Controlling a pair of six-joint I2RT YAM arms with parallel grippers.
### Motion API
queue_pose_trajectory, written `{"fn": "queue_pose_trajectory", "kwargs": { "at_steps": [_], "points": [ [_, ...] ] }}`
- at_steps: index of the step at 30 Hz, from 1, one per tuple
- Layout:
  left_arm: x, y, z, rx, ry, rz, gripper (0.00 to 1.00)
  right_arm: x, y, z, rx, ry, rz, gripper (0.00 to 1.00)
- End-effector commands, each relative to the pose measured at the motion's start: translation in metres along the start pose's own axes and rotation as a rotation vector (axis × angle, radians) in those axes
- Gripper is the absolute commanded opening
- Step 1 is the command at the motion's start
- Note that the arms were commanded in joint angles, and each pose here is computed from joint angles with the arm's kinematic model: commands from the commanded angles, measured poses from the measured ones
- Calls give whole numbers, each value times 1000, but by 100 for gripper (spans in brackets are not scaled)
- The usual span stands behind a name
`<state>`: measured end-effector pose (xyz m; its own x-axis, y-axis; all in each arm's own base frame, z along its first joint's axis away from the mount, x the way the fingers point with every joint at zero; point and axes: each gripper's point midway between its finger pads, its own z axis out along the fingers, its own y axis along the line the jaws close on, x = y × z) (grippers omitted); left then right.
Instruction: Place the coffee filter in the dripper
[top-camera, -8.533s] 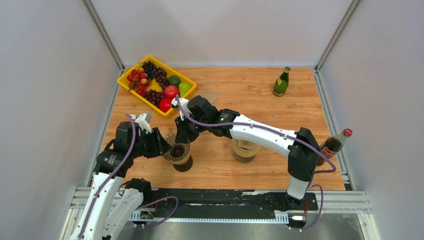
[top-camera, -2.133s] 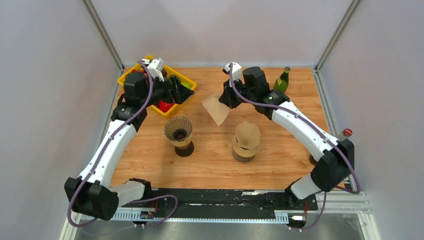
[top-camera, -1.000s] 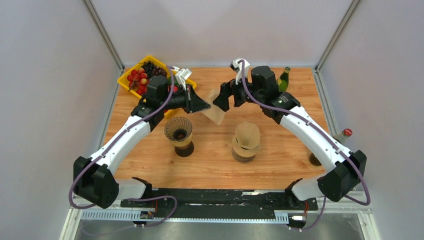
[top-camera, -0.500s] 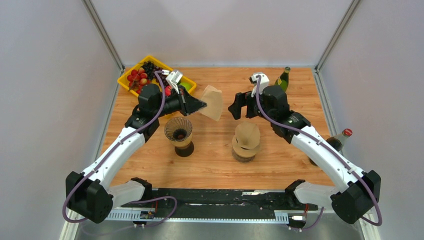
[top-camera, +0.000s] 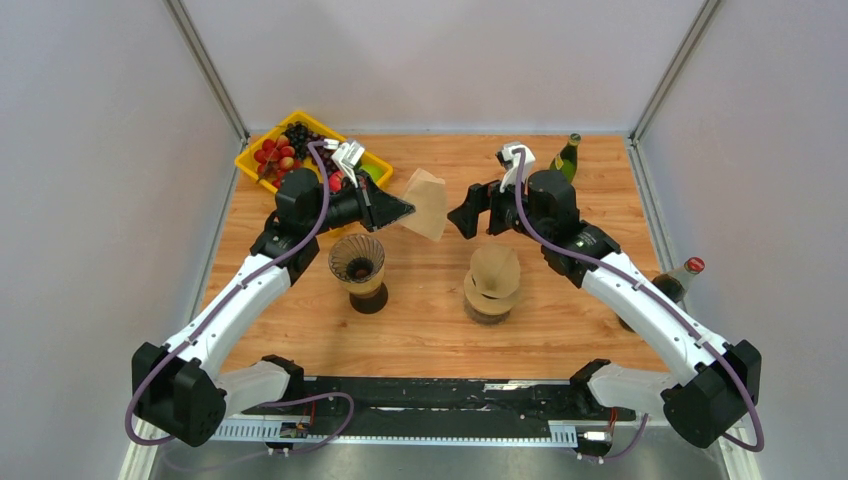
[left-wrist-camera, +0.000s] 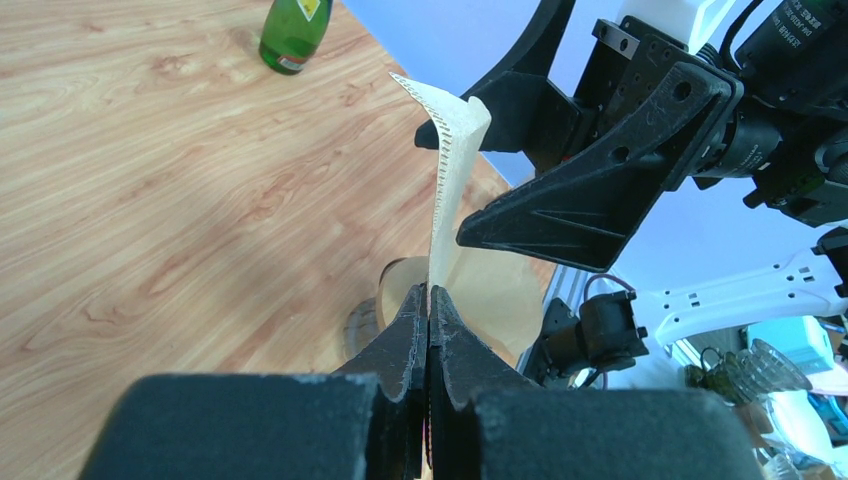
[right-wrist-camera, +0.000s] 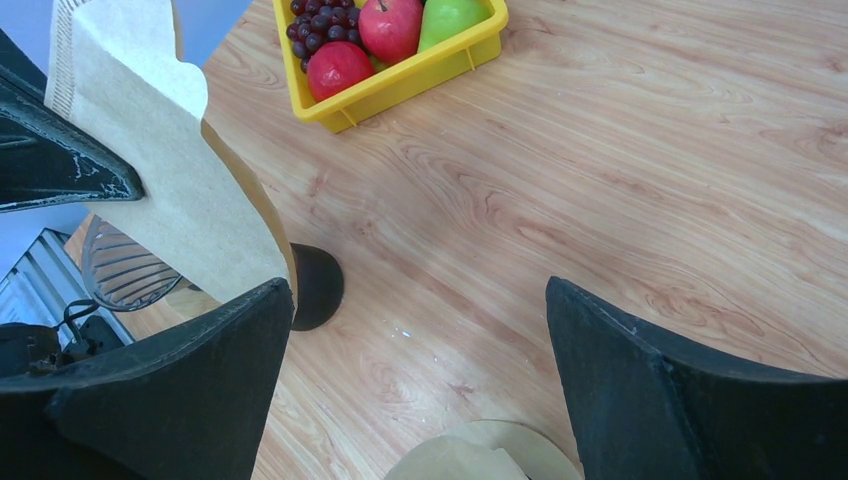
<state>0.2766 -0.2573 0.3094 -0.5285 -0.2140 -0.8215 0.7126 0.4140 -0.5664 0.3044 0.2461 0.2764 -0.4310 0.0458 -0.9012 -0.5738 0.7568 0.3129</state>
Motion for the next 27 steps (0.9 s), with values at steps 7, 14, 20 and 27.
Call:
{"fn": "queue_pose_trajectory", "kwargs": {
  "at_steps": [7,14,20,27],
  "points": [
    [-10,-13,-4,39,-35,35,0,-24,-3,-2,34,-86,7,100],
    [-10,-14,-7,33,-37,38,0,-19,-5,4,43,-67,17,100],
    [-10,-14,-7,33,-39,39,0,-22,8,5,-25,-59,20,100],
    [-11,-14,-8,27,-39,38,0,-22,21,5,-96,-53,36,100]
  ]
}}
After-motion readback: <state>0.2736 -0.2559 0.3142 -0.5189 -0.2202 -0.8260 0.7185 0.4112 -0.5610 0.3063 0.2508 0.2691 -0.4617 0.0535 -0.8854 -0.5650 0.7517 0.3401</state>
